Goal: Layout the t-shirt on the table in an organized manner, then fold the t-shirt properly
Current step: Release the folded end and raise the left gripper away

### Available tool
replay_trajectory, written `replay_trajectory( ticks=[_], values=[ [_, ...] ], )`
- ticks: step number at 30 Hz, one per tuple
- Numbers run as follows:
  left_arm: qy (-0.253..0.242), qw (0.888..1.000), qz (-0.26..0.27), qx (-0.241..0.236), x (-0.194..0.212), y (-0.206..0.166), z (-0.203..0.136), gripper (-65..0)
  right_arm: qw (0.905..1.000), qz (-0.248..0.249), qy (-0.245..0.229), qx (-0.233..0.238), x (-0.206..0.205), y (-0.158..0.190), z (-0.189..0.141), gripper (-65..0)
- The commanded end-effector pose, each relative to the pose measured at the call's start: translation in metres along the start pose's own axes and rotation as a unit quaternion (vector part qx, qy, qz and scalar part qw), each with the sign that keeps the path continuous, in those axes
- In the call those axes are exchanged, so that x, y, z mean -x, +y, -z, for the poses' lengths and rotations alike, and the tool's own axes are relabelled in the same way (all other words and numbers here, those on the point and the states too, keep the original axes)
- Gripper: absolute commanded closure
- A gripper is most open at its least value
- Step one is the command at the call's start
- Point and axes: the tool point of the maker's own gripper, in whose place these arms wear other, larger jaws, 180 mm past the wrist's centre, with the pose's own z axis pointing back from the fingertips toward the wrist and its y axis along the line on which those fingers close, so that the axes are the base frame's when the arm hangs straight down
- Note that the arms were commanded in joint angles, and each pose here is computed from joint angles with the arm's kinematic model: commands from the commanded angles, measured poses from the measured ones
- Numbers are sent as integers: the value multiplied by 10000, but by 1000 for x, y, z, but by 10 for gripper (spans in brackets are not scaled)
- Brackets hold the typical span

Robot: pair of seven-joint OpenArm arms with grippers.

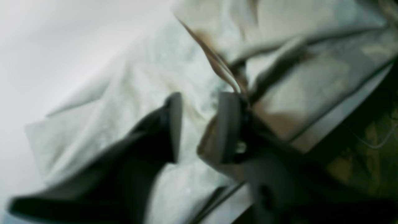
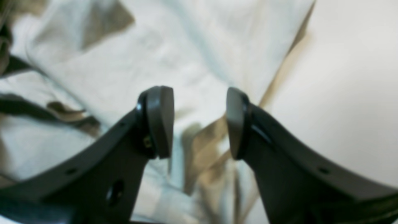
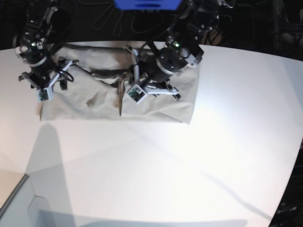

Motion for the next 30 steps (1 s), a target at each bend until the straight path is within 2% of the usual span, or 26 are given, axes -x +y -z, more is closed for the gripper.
replay_trajectory(
  ticks=[1,4,7,9,13,17,22,28,30],
  values=[
    [-234,9997,-41,-25,-13,2,-1,-110,9998,-52,-201,64,-10,-8,-6,-278],
    [-112,9990,-296,-327,1,26,-5,-49,9996,-14,-227,184,-12,-16,-8,-279],
    [-50,9958,-599,-690,11,55,-11,-36,9995,33,-199,249,-9,-22,-9,-279],
    [25,9951,-645,-745,16,60,-11,-36,9994,33,-198,276,-8,-24,-10,-280],
    [678,9949,-560,-492,38,51,3,-36,9994,37,-193,272,-8,-24,-10,-280],
    [1241,9921,142,132,45,8,25,-36,9989,78,-270,366,-14,-31,-9,-280],
    [1040,9917,590,476,24,-26,26,-36,9965,262,-380,691,-20,-55,-13,-280],
    [576,9965,554,244,-9,-11,16,-36,9933,485,-430,957,-20,-76,-16,-285],
    [425,9982,428,30,-18,5,9,-36,9920,615,-399,1031,-15,-82,-15,-322]
  ],
)
